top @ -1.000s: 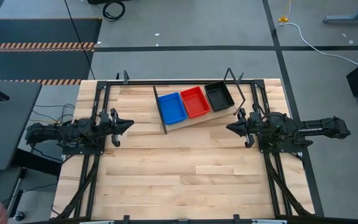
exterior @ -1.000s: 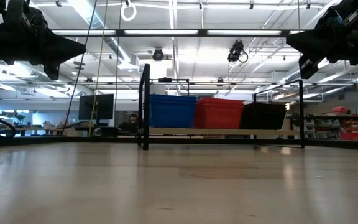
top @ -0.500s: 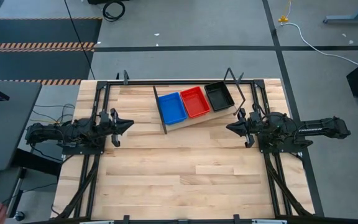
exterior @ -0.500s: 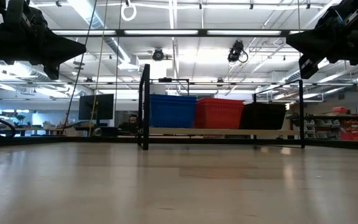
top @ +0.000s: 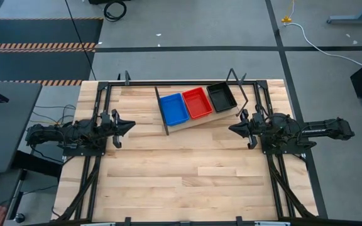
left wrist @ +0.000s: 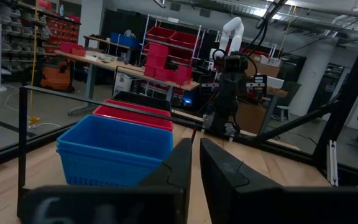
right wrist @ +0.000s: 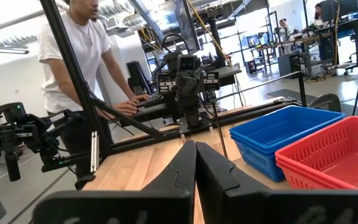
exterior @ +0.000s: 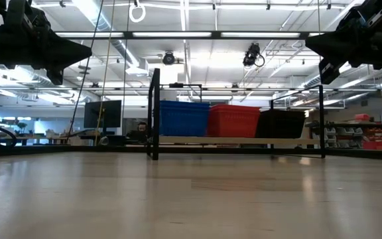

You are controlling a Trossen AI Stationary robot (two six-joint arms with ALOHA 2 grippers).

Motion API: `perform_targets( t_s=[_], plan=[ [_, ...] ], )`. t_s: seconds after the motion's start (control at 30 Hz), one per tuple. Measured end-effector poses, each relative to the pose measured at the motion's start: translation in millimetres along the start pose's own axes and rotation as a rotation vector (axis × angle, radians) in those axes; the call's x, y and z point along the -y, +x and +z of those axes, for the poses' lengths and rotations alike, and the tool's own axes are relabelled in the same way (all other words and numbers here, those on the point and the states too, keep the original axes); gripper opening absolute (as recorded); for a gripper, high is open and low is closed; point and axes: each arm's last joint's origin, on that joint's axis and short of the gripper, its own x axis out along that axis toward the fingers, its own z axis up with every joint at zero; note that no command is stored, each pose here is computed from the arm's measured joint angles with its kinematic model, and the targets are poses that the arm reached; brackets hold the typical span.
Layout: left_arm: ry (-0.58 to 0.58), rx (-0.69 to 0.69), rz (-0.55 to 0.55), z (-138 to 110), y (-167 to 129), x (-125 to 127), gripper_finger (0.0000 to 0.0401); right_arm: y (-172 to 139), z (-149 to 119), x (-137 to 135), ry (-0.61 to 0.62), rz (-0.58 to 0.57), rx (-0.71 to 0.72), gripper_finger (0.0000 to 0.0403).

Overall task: Stack baskets on shelf by color
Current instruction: Return to home position

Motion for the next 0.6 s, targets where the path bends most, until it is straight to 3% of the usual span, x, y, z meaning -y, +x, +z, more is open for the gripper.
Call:
perform_targets(
  t_s=[0.6],
  plan=[
    [0.0,0.0,0.0,0.0,0.0,0.0,0.0038,0.0,0.0,0.0,0.0,0.0,0.0,0.0012]
  ],
)
